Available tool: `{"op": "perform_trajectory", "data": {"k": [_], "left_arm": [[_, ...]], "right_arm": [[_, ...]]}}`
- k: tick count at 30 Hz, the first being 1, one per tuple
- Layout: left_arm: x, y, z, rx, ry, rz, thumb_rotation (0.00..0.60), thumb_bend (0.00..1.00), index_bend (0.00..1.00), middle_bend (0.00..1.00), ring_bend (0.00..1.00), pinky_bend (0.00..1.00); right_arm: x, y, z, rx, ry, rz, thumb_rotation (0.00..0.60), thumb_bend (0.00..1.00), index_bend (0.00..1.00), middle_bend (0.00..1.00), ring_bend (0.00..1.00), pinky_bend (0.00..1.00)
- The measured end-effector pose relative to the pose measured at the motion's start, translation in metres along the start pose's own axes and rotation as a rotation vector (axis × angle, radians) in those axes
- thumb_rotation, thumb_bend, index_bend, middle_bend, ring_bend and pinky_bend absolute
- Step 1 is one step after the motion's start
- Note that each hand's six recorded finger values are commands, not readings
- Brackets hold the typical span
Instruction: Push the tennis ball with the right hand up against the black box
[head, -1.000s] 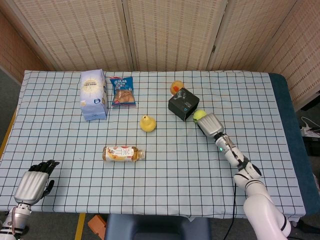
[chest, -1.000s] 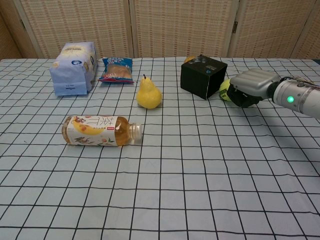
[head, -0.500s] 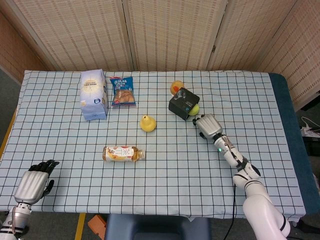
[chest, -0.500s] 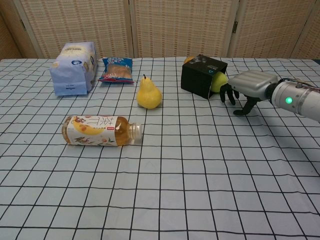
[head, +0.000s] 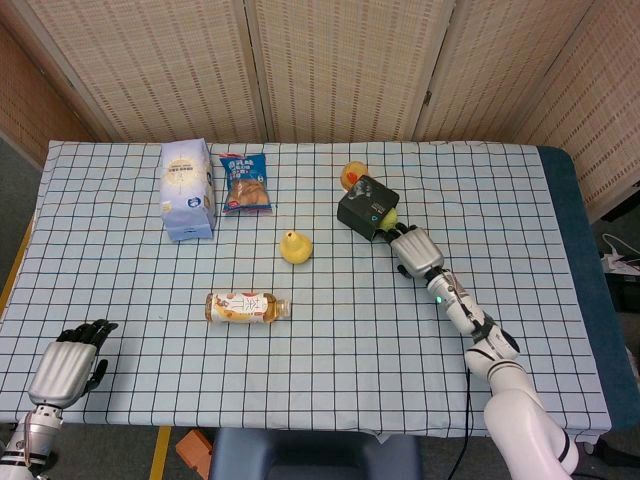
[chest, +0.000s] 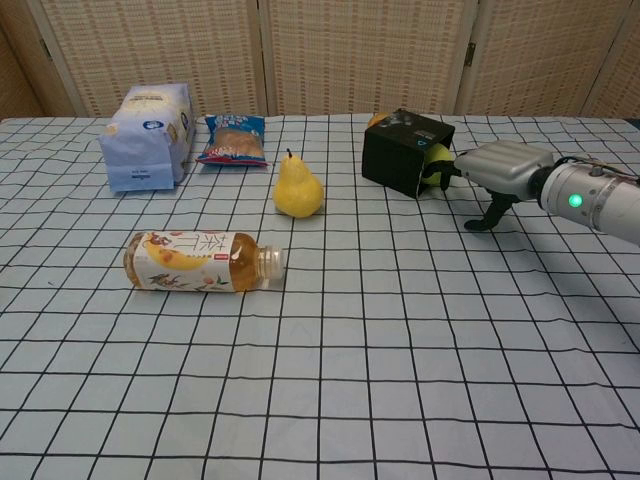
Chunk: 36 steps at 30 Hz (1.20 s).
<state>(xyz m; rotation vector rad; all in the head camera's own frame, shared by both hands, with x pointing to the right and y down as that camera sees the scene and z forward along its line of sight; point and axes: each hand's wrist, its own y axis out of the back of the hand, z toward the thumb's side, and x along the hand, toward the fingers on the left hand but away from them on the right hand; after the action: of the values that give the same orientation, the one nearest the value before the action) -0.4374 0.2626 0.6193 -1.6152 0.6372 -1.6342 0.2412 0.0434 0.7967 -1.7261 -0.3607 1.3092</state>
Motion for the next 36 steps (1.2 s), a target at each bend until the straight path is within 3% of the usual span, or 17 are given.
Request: {"op": "perform_trajectory", "data": {"k": [7, 25, 33, 35, 36], "left_arm": [[0.0, 0.0, -0.001, -0.002, 0.004, 0.001, 0.6, 0.47, 0.18, 0.18, 0.21, 0.31], [-0.003, 0.003, 0.001, -0.011, -0.007, 0.009, 0.6, 0.47, 0.17, 0.18, 0.21, 0.31], [-0.006, 0.008, 0.003, -0.027, -0.029, 0.022, 0.6, 0.47, 0.17, 0.18, 0.21, 0.31], [-0.008, 0.009, 0.004, -0.032, -0.036, 0.024, 0.6, 0.47, 0.17, 0.18, 0.21, 0.31], [-0.009, 0.009, 0.005, -0.036, -0.041, 0.026, 0.6, 0.47, 0.17, 0.18, 0.21, 0.31]], "right_arm": [[-0.001, -0.001, 0.002, -0.013, 0.003, 0.011, 0.6, 0.2, 0.0, 0.0, 0.0, 0.18], [0.007, 0.002, -0.004, -0.024, 0.02, -0.018, 0.6, 0.19, 0.0, 0.0, 0.0, 0.14], [0.028, 0.005, -0.018, -0.031, 0.024, -0.084, 0.6, 0.19, 0.0, 0.0, 0.0, 0.16], [0.038, 0.006, -0.022, -0.043, 0.025, -0.113, 0.6, 0.19, 0.03, 0.02, 0.0, 0.19], [0.043, 0.007, -0.024, -0.048, 0.026, -0.129, 0.6, 0.19, 0.09, 0.07, 0.04, 0.22]]}}
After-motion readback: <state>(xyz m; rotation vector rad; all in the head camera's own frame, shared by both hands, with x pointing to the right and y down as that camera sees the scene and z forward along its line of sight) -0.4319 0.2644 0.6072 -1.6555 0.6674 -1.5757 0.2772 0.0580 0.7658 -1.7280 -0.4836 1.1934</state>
